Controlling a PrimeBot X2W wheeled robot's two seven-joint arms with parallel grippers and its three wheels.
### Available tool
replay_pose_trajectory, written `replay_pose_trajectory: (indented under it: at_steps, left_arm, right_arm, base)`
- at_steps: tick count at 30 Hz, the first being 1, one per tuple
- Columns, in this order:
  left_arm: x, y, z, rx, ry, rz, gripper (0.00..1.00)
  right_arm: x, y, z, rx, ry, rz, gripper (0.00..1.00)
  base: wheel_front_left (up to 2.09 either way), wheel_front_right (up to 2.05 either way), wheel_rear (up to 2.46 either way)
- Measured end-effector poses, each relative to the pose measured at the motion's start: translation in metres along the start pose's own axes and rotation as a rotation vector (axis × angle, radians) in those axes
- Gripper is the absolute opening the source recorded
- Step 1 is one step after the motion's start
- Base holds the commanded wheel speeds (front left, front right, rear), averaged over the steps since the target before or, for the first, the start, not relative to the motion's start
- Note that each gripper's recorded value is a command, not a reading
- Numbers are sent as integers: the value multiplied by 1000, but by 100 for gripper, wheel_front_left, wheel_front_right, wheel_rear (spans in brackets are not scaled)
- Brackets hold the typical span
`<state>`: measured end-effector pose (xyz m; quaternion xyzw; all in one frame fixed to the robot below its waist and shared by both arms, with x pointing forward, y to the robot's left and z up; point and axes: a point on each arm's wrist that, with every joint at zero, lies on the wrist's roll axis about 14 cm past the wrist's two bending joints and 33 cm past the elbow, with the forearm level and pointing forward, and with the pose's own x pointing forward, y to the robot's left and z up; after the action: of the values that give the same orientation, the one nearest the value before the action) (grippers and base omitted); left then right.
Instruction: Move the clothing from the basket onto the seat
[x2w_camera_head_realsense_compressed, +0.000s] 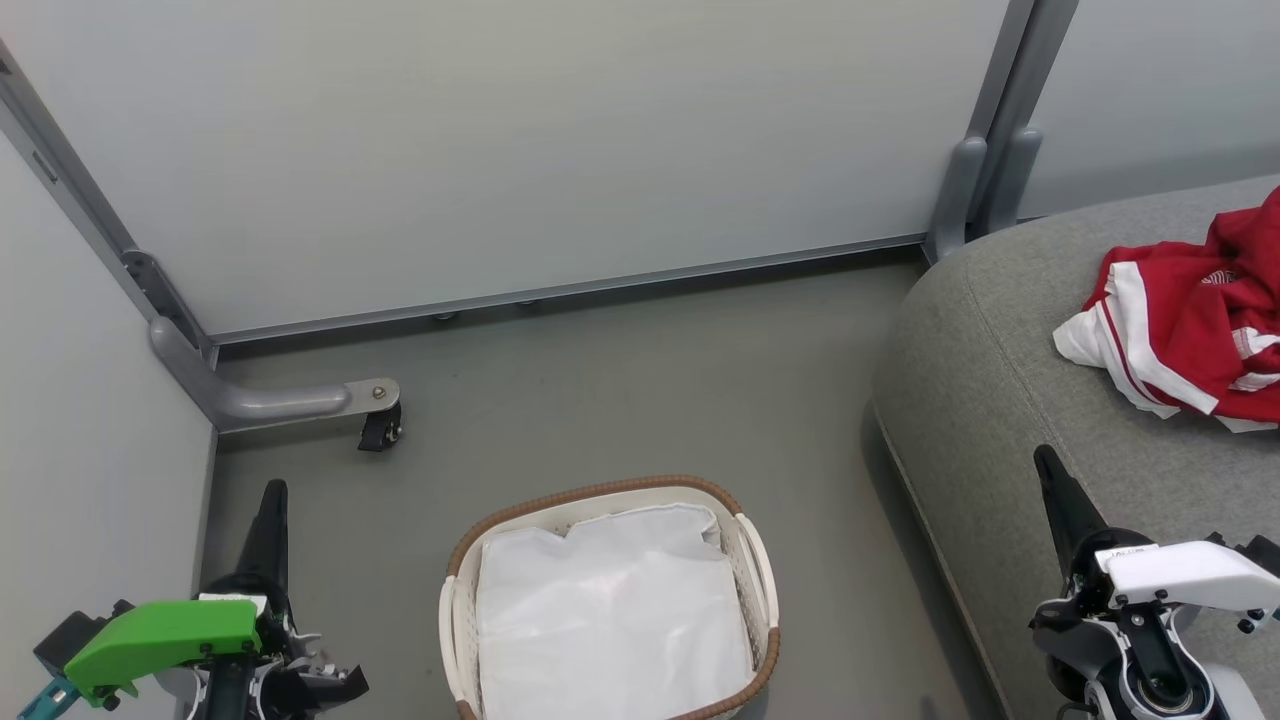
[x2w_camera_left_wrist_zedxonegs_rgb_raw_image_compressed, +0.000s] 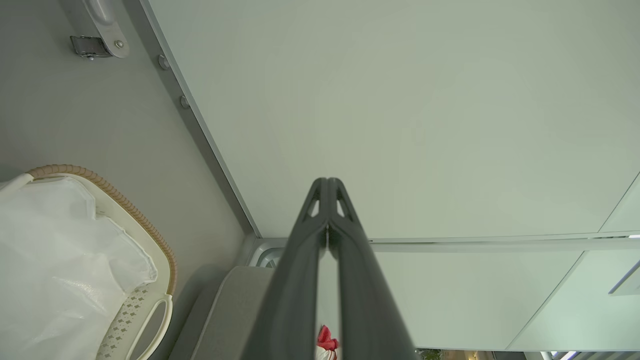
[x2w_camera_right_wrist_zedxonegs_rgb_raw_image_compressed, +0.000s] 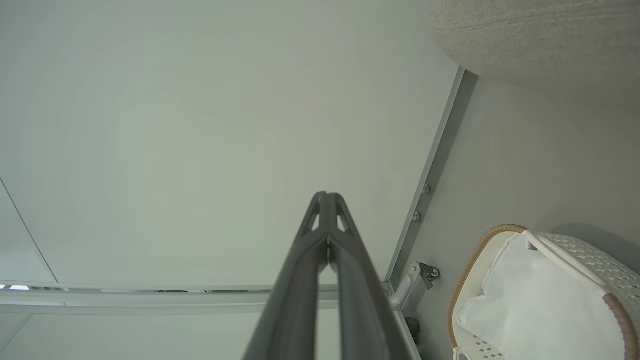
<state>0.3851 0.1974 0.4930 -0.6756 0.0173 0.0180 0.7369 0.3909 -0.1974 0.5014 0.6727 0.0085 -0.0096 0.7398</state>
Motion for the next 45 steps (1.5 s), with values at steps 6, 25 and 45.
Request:
replay_pose_trajectory:
  at_steps: [6,25,45]
  left_arm:
    - [0,-3,1,-40,3,-12,0]
    - [2,-11,3,-93,2,-37,0]
    - [2,-11,3,-93,2,-38,0]
  right_arm:
    - [0,2,1,43,0,10,0]
    - [-1,6,2,101,4,27,0]
    - [-1,6,2,101,4,27,0]
  base:
    - [0,0,0]
    - [0,0,0]
    - [0,0,0]
